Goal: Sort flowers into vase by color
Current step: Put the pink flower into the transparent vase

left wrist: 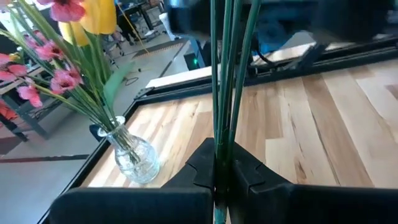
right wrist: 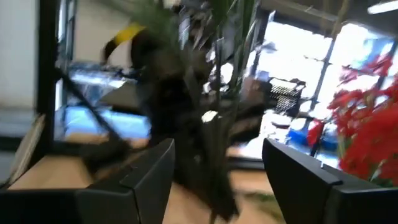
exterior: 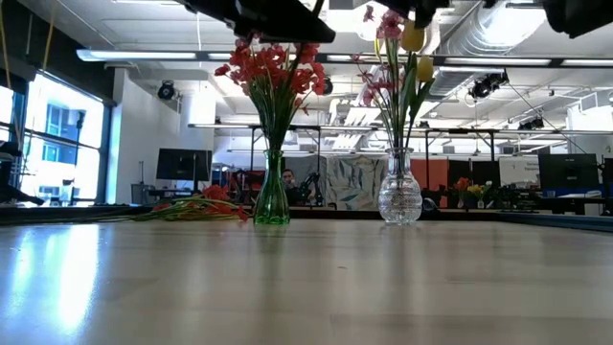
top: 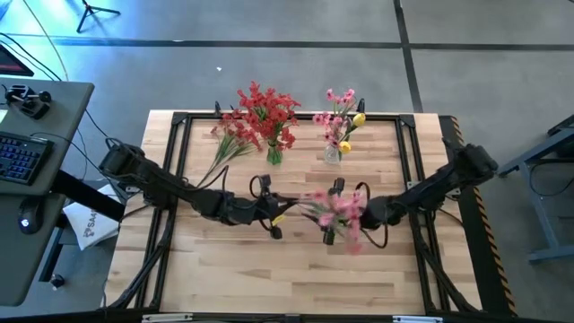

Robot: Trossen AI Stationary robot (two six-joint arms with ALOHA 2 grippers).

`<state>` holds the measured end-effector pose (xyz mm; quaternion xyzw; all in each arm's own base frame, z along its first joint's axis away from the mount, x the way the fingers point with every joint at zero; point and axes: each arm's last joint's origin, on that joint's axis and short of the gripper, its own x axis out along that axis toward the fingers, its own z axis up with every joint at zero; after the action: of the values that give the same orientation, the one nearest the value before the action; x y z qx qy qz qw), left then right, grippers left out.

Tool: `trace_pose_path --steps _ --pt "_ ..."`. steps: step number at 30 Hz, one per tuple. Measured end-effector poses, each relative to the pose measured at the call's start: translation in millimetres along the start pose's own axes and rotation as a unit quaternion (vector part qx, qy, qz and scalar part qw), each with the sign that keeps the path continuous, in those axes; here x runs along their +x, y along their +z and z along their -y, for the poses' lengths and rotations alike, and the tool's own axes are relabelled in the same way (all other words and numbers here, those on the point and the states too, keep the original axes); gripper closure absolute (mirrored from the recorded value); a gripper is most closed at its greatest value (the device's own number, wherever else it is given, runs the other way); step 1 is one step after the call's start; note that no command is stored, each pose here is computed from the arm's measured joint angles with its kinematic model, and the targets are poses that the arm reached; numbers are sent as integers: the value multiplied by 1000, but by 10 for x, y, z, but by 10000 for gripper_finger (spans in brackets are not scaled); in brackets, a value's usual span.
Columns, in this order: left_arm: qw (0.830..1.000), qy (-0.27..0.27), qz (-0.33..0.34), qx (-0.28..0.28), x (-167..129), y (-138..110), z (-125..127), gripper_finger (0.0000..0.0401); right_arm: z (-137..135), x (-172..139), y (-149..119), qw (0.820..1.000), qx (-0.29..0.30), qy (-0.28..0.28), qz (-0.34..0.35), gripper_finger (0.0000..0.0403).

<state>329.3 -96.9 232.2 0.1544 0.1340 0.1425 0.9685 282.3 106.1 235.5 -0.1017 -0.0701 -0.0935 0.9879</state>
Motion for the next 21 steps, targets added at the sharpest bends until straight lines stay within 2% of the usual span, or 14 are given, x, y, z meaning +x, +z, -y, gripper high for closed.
trace_pose_path --steps 6,10,18,21 --pt "1000 -6 -4 0 10 -17 2 400 -14 155 152 1000 -8 -8 9 200" --pt "1000 -7 -12 9 10 -35 6 400 -39 239 274 1000 -18 -2 -6 239" --pt "997 -15 -74 30 -3 -174 19 400 -143 357 422 990 -69 1 -121 383" --pt "996 -13 -89 30 -8 -203 19 398 -169 371 510 981 -74 -10 -177 391"
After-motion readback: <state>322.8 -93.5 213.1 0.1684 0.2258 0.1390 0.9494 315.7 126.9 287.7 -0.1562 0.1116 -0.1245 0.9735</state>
